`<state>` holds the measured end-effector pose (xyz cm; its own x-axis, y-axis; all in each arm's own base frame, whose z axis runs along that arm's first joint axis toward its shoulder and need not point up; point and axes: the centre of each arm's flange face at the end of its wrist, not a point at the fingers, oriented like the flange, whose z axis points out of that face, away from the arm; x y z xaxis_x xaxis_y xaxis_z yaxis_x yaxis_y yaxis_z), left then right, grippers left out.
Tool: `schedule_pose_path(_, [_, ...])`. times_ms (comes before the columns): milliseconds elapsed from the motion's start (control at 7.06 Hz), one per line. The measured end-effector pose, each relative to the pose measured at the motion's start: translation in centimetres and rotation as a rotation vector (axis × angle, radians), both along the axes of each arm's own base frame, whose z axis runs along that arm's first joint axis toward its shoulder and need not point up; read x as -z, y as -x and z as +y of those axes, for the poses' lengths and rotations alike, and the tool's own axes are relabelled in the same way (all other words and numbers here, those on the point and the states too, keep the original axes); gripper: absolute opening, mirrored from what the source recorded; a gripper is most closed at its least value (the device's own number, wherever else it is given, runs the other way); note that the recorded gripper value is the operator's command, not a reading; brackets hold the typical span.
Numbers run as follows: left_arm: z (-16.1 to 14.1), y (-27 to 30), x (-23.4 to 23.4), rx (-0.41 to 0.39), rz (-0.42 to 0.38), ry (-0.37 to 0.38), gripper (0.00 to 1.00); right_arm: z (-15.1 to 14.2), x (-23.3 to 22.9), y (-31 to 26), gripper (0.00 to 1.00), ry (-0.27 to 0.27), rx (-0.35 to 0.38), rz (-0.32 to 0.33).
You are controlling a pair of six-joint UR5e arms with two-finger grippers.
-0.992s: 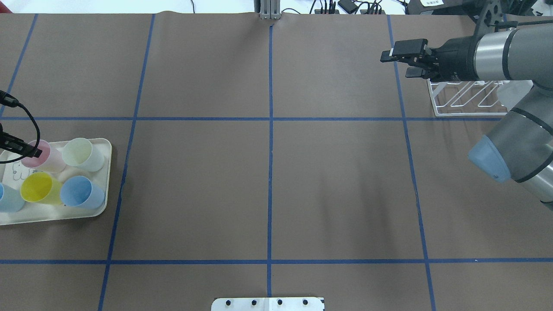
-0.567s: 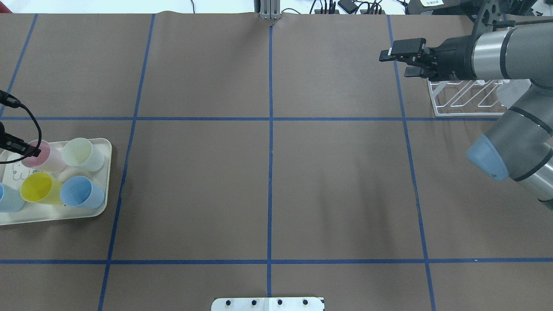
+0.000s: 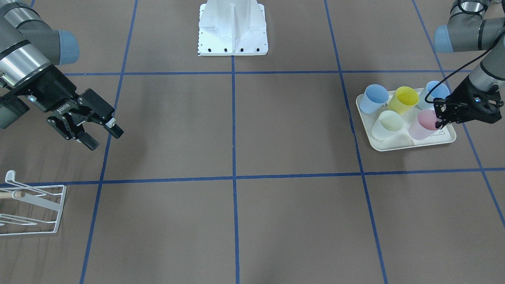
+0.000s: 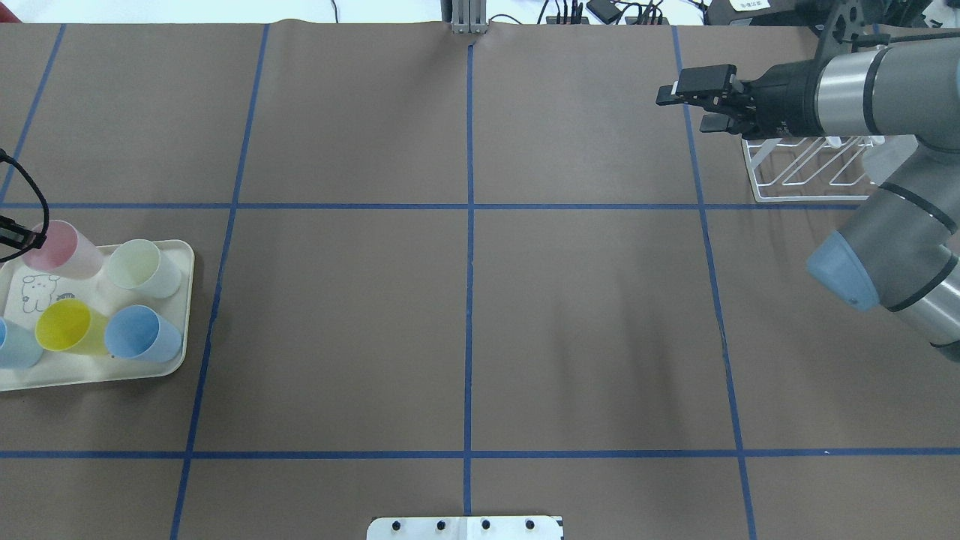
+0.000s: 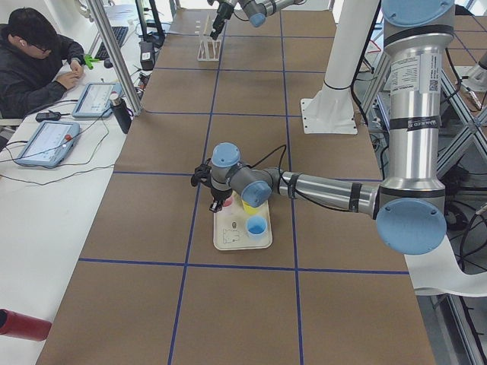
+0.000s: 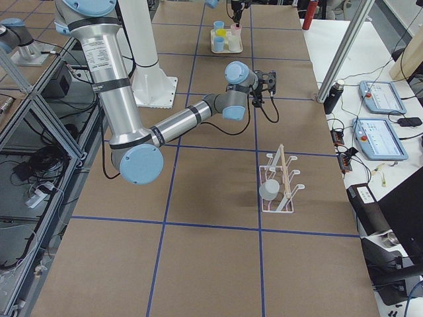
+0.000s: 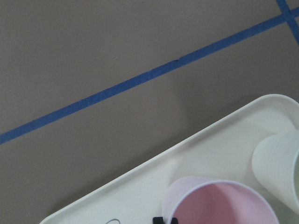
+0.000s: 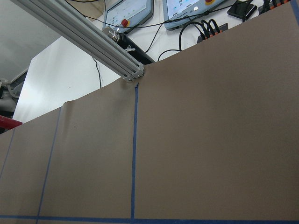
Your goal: Transfer IKEA cup to right arm and place on rack
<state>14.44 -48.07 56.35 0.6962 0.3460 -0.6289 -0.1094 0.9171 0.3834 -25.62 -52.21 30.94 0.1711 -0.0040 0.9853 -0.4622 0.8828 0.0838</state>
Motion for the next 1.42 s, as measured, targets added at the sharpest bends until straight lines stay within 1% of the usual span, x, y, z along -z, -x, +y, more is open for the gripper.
schedule_pose_path(142, [-1.1,2.2,0.3,0.070,-0.024,-0.014,0.00,-0.2,0.0,0.1,1.00,0.000,-0.001,0.000])
schedule_pose_path(283, [-2.5,3.5,1.3,0.147,-0.027,-0.018,0.00,-0.3,0.2,0.2,1.00,-0.003,-0.001,-0.001])
schedule_pose_path(425, [-4.4,3.8,3.7,0.252,0.017,0.010,0.00,-0.3,0.5,0.2,1.00,-0.006,-0.001,-0.003])
schedule_pose_path(567, [-6.2,3.5,7.0,0.366,0.094,0.058,0.00,-0.4,0.6,0.3,1.00,-0.008,-0.003,-0.005])
schedule_pose_path(709, [-7.2,3.0,9.9,0.462,0.195,0.094,0.00,-0.5,0.7,0.3,1.00,-0.009,-0.005,-0.005])
schedule_pose_path(850, [-7.2,2.1,12.3,0.536,0.325,0.126,0.00,-0.5,0.7,0.3,1.00,-0.010,-0.006,-0.005])
schedule_pose_path(1134, [-6.0,-2.3,16.5,0.625,0.613,0.242,0.00,-0.4,0.9,0.2,1.00,0.008,-0.011,-0.021])
schedule_pose_path(1417, [-4.5,-9.7,21.0,0.697,0.848,0.395,0.00,-0.5,1.9,0.3,1.00,0.045,-0.022,-0.061])
